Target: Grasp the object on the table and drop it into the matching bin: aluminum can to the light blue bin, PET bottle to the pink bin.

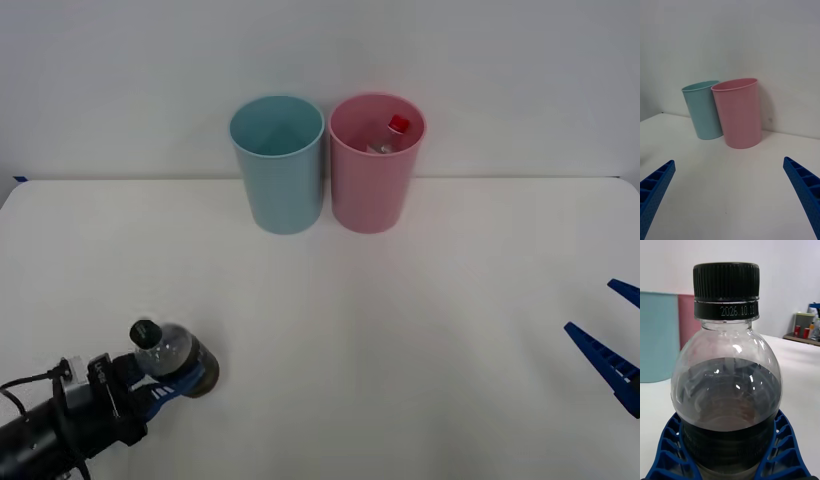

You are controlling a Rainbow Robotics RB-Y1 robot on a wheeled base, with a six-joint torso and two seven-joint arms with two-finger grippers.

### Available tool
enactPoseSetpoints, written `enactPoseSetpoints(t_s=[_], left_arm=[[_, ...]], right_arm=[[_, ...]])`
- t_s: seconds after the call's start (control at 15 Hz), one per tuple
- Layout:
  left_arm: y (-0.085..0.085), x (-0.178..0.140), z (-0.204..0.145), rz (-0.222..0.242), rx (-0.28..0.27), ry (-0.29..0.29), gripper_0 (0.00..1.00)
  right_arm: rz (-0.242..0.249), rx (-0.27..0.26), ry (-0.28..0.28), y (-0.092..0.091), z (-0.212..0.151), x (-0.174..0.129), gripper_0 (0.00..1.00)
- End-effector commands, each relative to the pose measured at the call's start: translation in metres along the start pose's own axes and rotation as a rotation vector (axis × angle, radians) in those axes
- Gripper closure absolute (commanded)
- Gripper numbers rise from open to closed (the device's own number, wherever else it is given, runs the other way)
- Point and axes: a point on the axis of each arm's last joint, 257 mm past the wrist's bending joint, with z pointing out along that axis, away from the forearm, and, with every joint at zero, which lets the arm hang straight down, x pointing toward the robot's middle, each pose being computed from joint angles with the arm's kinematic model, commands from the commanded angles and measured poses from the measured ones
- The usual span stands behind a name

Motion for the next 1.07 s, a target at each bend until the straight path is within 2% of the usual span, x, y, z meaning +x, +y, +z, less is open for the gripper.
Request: enactPoseSetpoints(t_s=[0.07,0.33,0.67,0.8,0.93,1.07], left_arm=[[0.020,-0.021,0.009,-0.017,-0.078,-0.019,1.00],[0.043,-0.063,0.020,-0.053,-0.177,-0.050,1.00],[0.070,-0.115,0.032,-0.105,-0.266,-0.117,1.00],[0.075,-0.140,0.040,-0.133,-0.287,-0.157,1.00],[0.075,-0.159,0.047,-0.145,-0.292,-0.171,1.00],[0.072,-0.181,0.057,-0.160,-0.269,-0.195,1.00]], right_arm=[[0.000,0.000,0.000,0.000,0.000,0.000,0.00],[0.000,0.000,0.000,0.000,0.000,0.000,0.00],[0.000,0.000,0.000,0.000,0.000,0.000,0.00],[0.000,0.000,0.000,0.000,0.000,0.000,0.00],[0.000,0.000,0.000,0.000,0.000,0.000,0.00],[0.000,0.000,0.000,0.000,0.000,0.000,0.00]])
